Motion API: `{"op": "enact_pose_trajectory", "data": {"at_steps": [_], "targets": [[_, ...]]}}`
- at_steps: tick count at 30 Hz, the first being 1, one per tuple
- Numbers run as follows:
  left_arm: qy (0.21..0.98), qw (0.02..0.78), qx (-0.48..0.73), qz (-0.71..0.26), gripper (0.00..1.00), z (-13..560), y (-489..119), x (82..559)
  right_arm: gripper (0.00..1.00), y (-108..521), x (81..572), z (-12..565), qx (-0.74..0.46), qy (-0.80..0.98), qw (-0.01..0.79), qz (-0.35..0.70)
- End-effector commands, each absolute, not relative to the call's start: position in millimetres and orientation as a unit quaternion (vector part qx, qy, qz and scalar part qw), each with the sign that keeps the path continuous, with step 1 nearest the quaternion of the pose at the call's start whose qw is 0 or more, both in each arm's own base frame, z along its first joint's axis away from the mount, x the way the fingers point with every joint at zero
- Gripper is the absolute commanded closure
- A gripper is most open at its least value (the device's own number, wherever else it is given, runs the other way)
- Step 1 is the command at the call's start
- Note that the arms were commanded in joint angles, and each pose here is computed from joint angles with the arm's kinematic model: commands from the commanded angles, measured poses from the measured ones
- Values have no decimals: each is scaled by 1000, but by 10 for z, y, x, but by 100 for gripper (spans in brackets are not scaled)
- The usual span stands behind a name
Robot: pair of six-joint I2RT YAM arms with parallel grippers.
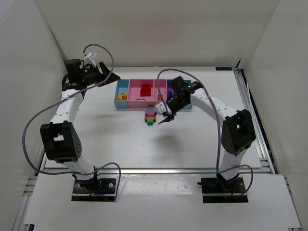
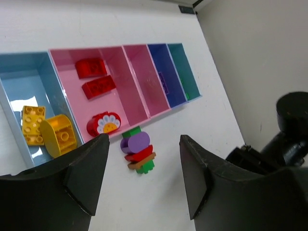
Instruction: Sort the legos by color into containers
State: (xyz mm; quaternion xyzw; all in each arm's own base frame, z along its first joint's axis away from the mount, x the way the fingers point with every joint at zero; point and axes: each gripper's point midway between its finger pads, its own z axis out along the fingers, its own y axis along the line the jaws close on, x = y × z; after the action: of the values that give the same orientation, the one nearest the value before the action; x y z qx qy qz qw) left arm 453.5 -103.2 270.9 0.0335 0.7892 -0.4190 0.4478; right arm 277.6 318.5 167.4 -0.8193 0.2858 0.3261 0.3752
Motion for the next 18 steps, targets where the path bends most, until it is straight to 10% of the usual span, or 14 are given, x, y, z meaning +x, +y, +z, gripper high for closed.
{"op": "enact_pose_trajectory", "data": {"at_steps": [1,5,12,18], "targets": [[802,452,55,-386,30,2920,-1082,4288,49,3343,2444,1848,-779,386,334,364],[836,459,9,-300,36,2697,-885,4178,68,3410,2437,1787,-708,559,277,332],[839,504,-44,-202,34,2648,-626,3836,55,3459,2450,1683,-486,794,143,337],[852,464,-9,-242,30,2508,-886,3517,45,3432,2488,1727,-611,668,282,318]]}}
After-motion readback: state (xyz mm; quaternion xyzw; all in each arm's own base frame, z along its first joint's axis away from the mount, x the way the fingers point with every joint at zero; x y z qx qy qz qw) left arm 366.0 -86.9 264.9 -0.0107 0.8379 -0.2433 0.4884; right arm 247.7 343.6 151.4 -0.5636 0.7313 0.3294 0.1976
